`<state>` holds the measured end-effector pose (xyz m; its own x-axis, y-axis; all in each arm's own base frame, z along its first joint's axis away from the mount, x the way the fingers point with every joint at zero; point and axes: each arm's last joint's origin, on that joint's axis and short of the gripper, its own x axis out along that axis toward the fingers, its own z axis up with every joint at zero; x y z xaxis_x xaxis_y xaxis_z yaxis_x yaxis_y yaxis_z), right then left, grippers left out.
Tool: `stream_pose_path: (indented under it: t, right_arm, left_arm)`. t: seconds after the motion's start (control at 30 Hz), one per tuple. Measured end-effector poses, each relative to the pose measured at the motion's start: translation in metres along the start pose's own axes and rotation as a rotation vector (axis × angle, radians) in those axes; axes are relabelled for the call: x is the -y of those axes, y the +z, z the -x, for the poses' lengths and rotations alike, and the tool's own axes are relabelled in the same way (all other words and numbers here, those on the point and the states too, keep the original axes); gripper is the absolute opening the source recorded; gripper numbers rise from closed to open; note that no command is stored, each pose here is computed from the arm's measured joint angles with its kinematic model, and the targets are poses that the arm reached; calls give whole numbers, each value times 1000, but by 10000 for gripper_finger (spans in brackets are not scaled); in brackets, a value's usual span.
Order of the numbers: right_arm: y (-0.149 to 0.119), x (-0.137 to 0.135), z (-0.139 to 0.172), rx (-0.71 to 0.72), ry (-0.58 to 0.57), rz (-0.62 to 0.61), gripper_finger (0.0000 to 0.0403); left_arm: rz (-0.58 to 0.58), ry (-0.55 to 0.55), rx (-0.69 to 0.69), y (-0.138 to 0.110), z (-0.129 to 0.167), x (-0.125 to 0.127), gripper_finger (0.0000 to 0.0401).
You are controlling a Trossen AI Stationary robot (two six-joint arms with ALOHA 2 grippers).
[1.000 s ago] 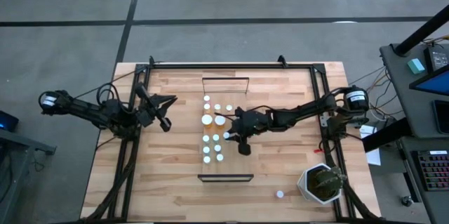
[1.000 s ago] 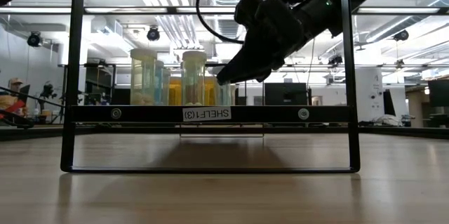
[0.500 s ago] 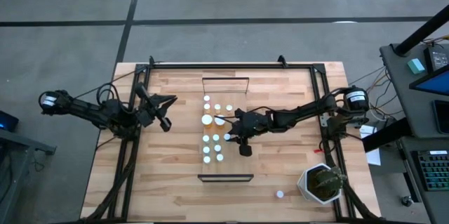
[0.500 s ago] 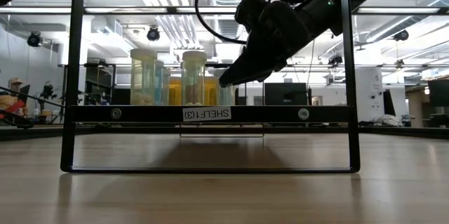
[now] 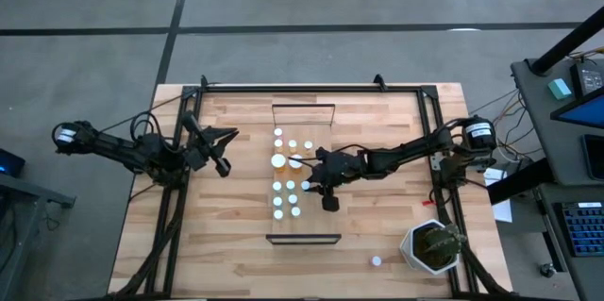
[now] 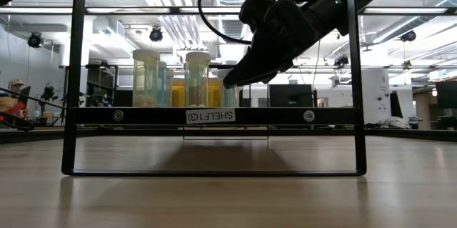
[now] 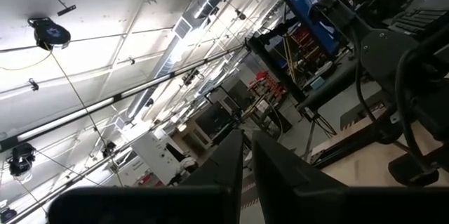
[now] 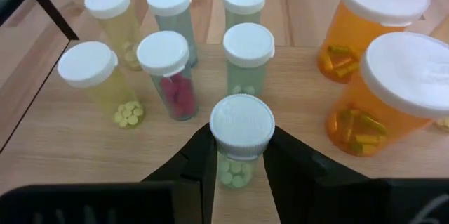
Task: Pick and place medicine bottles onto shelf by color
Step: Adjust the pill bottles on the shelf
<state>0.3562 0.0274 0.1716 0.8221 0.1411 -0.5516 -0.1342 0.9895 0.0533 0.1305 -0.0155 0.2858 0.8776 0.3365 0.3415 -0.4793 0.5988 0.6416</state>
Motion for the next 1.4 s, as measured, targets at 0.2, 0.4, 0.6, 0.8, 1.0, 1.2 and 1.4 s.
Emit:
stream_pose_path:
  t: [0.2, 0.4, 0.6, 0.8, 1.0, 1.2, 1.4]
  right_arm:
    - [0, 0, 0, -3, -22, 10, 95]
    - [-1, 0, 0, -6, -30, 11, 126]
    - [-1, -1, 0, -9, -30, -15, 141]
    - [11, -2, 15, 31, -29, -26, 154]
    - [33, -6, 49, 109, -23, -7, 160]
    - [59, -10, 89, 257, -30, 77, 159]
    - [72, -16, 107, 370, -36, 173, 150]
  left_arm:
    - [1, 1, 1, 0, 0, 0, 15]
    - [0, 0, 0, 0, 0, 0, 15]
    - [1, 3, 2, 1, 0, -1, 15]
    - [-2, 0, 0, 0, 0, 0, 15]
    - [24, -8, 17, 2, -1, -1, 15]
    - [213, -66, 67, 3, -2, 4, 15]
    - [480, -206, 134, 5, -7, 14, 15]
